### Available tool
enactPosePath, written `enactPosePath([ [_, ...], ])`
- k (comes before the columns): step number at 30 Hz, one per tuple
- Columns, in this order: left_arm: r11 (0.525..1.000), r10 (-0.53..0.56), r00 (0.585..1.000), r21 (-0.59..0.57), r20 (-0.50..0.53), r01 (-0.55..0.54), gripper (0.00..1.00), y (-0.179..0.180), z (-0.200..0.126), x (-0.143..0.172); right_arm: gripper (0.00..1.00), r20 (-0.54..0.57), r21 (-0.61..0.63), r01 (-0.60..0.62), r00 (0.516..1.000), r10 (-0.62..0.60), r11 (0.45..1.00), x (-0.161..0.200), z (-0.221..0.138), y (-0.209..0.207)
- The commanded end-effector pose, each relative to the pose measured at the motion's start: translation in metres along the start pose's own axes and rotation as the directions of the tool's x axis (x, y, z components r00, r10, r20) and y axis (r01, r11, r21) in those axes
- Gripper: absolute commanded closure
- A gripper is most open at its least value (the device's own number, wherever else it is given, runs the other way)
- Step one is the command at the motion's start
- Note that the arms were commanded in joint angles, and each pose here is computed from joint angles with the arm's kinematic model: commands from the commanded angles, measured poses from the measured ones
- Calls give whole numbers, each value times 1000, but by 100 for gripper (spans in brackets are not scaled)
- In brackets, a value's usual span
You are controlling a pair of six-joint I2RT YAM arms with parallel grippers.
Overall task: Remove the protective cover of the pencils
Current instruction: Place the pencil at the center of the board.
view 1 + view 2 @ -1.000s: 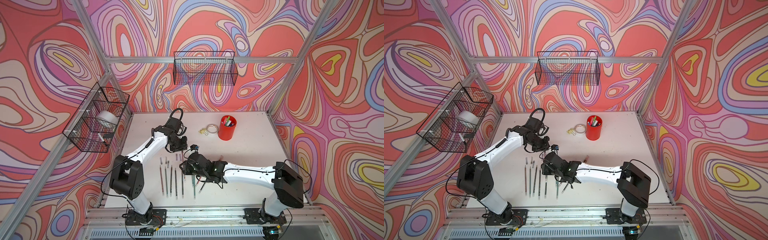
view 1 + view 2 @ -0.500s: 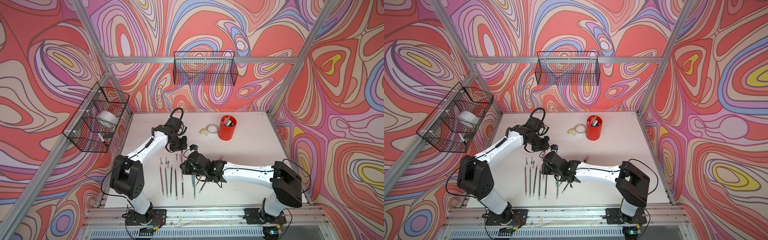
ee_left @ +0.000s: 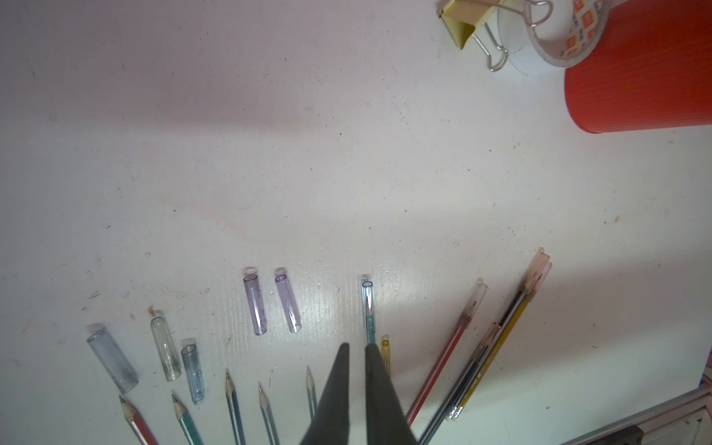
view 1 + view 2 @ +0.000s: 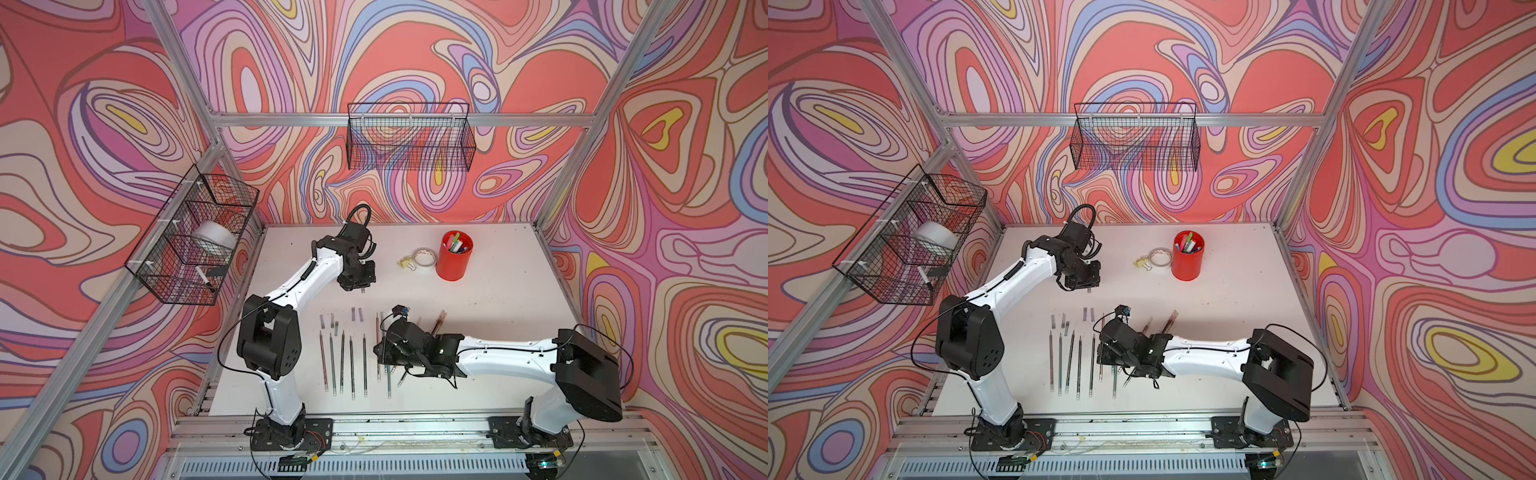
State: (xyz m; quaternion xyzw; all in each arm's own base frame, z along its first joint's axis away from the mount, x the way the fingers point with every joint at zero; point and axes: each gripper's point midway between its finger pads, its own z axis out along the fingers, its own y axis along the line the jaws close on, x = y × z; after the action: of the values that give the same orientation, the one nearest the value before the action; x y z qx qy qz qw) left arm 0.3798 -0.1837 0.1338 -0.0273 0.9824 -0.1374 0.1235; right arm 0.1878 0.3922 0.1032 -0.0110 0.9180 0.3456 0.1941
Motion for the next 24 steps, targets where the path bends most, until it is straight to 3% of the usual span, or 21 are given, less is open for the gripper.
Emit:
enactPosePath([
  [1, 998, -11, 998, -66, -57, 7, 100, 16, 18, 13, 100, -11, 29, -49, 999, 49, 998, 7, -1, -9],
  [17, 990, -22, 983, -138, -184, -4, 100, 20, 56, 34, 99, -178, 198, -55, 980, 91, 979, 44, 51, -40],
  [24, 984, -19, 974, -175, -225, -21, 100, 22, 64, 41, 90, -196, 226, -58, 975, 103, 972, 51, 53, -48],
])
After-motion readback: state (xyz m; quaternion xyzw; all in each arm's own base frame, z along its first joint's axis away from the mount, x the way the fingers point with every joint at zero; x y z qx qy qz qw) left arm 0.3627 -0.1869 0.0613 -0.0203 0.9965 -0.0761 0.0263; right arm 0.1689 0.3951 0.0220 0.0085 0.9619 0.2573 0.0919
